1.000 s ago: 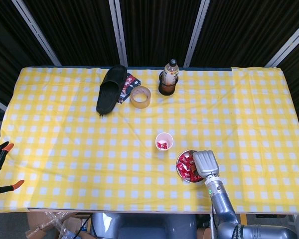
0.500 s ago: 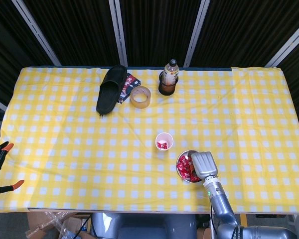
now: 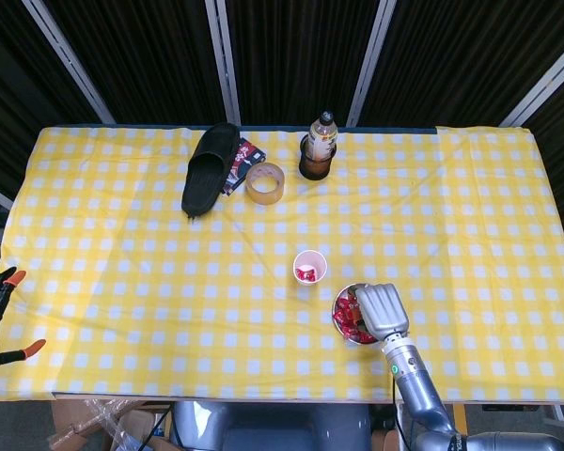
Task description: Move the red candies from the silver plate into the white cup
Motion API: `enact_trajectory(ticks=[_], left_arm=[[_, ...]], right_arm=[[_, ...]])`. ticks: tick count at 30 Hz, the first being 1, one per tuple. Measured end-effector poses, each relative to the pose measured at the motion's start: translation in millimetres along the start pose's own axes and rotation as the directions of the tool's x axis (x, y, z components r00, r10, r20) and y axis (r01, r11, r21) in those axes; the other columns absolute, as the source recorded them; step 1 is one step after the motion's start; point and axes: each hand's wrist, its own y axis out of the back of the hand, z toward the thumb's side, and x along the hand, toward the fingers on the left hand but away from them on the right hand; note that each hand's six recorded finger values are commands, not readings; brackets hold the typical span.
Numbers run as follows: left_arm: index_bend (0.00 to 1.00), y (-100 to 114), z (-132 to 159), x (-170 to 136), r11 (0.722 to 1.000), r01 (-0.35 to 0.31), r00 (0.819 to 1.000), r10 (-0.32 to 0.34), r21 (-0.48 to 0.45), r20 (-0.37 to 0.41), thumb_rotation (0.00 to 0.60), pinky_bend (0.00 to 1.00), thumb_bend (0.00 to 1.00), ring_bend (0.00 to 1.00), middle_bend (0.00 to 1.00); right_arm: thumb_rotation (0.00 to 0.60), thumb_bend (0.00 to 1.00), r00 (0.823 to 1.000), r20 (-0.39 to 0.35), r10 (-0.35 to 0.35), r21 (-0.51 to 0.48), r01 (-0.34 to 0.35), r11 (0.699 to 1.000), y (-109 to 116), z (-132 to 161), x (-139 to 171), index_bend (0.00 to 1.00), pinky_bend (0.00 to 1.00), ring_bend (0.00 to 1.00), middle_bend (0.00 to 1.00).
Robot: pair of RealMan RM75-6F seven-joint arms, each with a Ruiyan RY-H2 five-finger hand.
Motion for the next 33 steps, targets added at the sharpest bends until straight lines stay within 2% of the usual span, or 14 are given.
enact_trajectory(ticks=[7,10,17,25,33], left_arm=[[0.00,-0.2,0.3,0.1,1.000,0.004,1.000,-0.004,-0.002,0.002,0.600,0.00,0.03,0.00,0.00],[0.00,-0.5,-0.8,0.6,1.000,0.010,1.000,-0.010,-0.009,-0.003,0.600,0.00,0.03,0.00,0.00],[0.00,-1.5,-2.9,1.9,1.000,0.026,1.000,-0.026,-0.016,-0.011,0.600,0.00,0.03,0.00,0.00],[0.00,-1.7,-4.6,3.3,0.999,0.043,0.999,-0.044,-0.029,-0.018,0.600,0.00,0.03,0.00,0.00],[0.00,-2.2,-3.4,1.7,0.998,0.056,0.998,-0.056,-0.035,-0.006,0.600,0.00,0.03,0.00,0.00]], right_arm=[[0.600,0.59,0.998,-0.028,-0.064,-0.018,0.064,0.998,35.7,13.4,3.3,0.53,0.99,1.00,0.99],[0.600,0.59,0.995,-0.033,-0.097,-0.031,0.096,0.995,54.7,22.2,-4.1,0.53,0.99,1.00,0.99],[0.600,0.59,0.991,-0.041,-0.126,-0.051,0.123,0.991,84.3,46.5,-26.7,0.53,0.99,1.00,0.99],[0.600,0.59,0.993,-0.064,-0.104,-0.048,0.101,0.994,82.5,74.2,-49.7,0.53,0.99,1.00,0.99],[0.600,0.59,0.996,-0.031,-0.087,-0.032,0.086,0.996,67.6,71.1,-69.4,0.53,0.99,1.00,0.99]])
